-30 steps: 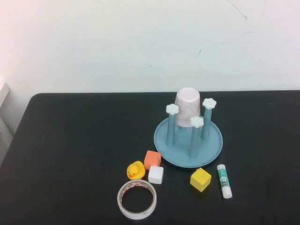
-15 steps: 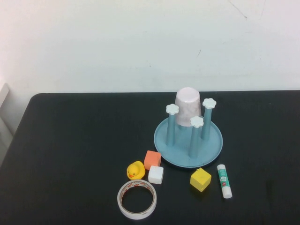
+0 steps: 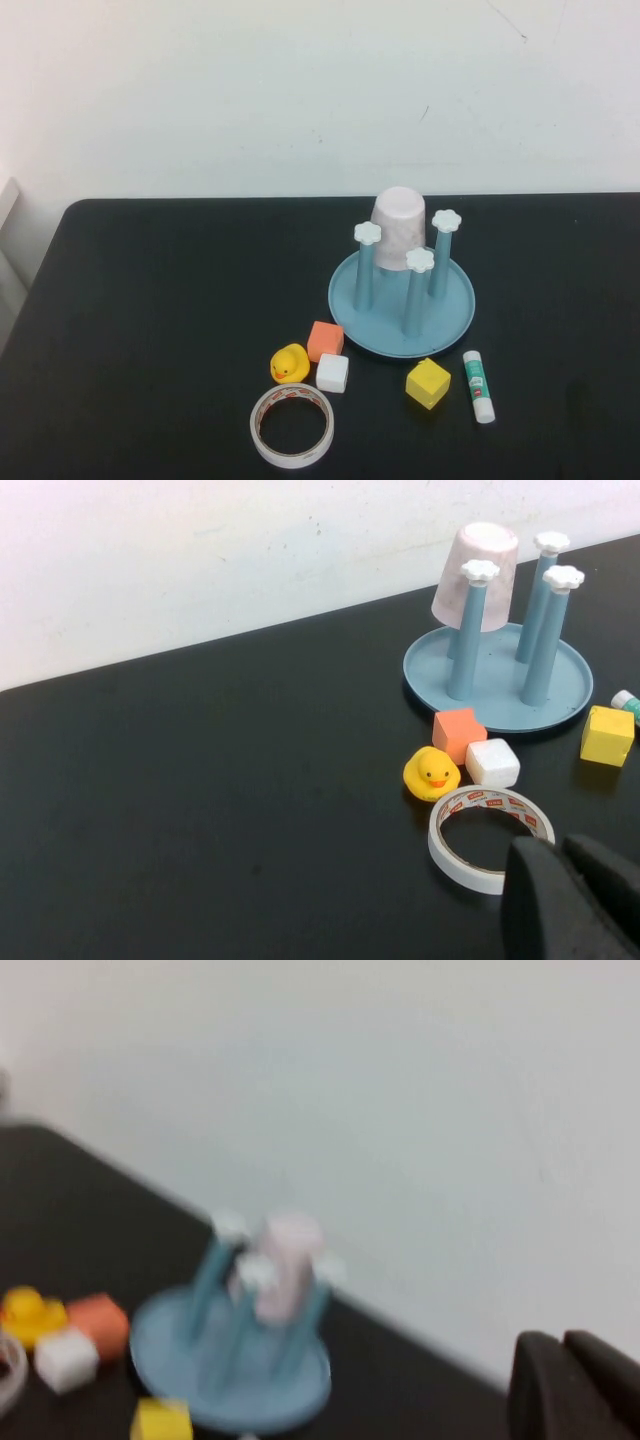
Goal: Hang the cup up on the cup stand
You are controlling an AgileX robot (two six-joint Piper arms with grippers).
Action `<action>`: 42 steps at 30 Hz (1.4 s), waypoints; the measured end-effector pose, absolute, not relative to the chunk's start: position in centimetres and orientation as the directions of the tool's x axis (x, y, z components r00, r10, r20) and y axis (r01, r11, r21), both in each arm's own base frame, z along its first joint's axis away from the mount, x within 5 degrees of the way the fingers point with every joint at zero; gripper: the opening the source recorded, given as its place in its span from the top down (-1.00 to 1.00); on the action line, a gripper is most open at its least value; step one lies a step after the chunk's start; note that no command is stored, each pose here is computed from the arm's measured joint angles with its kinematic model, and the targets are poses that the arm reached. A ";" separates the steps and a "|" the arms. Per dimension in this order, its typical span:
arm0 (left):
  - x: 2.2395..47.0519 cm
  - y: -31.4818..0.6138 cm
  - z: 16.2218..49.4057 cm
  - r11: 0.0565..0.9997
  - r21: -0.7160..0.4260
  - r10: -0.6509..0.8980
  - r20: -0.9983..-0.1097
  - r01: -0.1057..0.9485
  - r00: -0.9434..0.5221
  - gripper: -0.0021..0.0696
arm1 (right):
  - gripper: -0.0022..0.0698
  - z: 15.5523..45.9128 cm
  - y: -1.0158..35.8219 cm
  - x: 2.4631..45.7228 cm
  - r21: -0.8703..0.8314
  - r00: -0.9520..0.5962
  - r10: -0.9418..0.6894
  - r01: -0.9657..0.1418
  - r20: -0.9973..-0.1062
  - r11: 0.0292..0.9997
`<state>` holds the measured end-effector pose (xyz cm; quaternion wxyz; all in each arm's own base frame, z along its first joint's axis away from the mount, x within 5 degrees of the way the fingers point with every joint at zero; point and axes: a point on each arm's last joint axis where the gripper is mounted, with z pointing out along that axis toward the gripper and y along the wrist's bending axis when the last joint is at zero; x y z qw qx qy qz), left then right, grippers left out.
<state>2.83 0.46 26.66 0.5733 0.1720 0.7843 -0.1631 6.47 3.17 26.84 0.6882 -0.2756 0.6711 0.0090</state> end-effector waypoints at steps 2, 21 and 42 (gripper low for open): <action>2.8 0.5 26.7 0.888 -0.059 0.083 -0.955 0.457 -0.283 0.94 | 0.91 25.1 2.5 6.2 -0.281 -0.020 -0.306 -0.346 -0.952 0.895; 2.8 0.5 26.7 0.888 -0.059 0.083 -0.955 0.457 -0.283 0.95 | 0.91 17.2 -0.9 5.2 -0.144 -0.305 -0.116 0.072 -0.945 0.987; 2.8 0.5 26.7 0.888 -0.059 0.082 -0.955 0.457 -0.284 0.95 | 0.91 17.2 -0.9 5.1 -0.106 -0.316 -0.074 0.086 -0.946 0.991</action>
